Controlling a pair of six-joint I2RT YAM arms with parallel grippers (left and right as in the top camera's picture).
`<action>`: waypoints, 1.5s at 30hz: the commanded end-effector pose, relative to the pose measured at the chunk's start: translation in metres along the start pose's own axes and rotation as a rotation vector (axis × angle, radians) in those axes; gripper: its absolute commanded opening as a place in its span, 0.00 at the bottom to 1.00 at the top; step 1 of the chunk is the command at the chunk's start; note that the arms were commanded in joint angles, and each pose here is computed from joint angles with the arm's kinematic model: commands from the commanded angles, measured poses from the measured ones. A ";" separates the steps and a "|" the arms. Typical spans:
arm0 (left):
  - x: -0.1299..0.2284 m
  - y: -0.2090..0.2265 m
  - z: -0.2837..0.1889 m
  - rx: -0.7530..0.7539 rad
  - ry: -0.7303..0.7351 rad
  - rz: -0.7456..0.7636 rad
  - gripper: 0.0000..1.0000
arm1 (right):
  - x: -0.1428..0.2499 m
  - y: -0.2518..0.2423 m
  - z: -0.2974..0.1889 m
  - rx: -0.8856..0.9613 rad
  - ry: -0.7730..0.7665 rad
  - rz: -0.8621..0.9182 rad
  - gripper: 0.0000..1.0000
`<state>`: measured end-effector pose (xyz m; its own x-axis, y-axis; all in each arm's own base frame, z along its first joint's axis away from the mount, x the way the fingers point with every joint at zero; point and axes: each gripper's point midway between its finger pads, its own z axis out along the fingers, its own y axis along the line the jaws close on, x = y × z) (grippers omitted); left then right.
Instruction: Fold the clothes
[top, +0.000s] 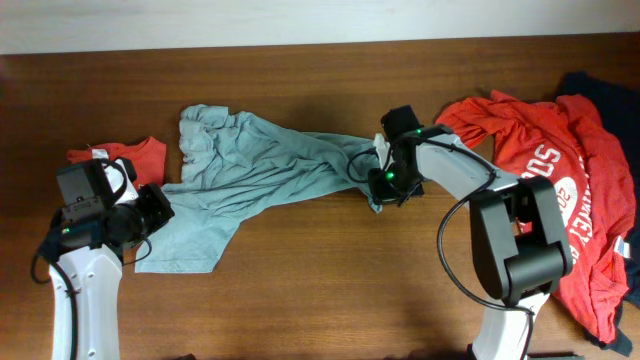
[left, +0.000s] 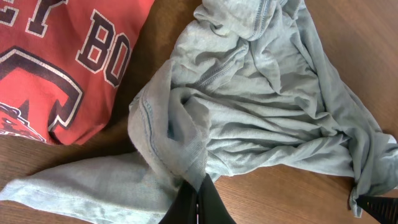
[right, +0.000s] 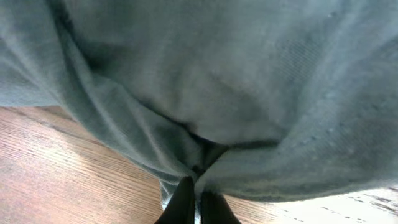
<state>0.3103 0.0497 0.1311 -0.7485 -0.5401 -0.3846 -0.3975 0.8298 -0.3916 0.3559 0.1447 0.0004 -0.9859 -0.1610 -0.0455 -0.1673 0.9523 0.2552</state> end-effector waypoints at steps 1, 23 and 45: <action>0.001 -0.003 -0.001 0.012 0.000 0.024 0.00 | -0.014 0.009 -0.021 0.011 -0.067 -0.024 0.04; 0.005 -0.001 -0.001 0.004 0.019 0.017 0.00 | -0.099 -0.069 -0.176 0.308 -0.476 0.141 0.50; 0.005 -0.001 -0.001 0.004 0.019 0.017 0.00 | -0.118 -0.088 -0.047 0.242 -0.291 0.122 0.49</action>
<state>0.3057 0.0482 0.1285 -0.7581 -0.5400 -0.3657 -0.4034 0.8288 -0.3877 0.4874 0.0636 0.0404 -0.9457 0.0133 -0.3249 0.0012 0.9993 0.0375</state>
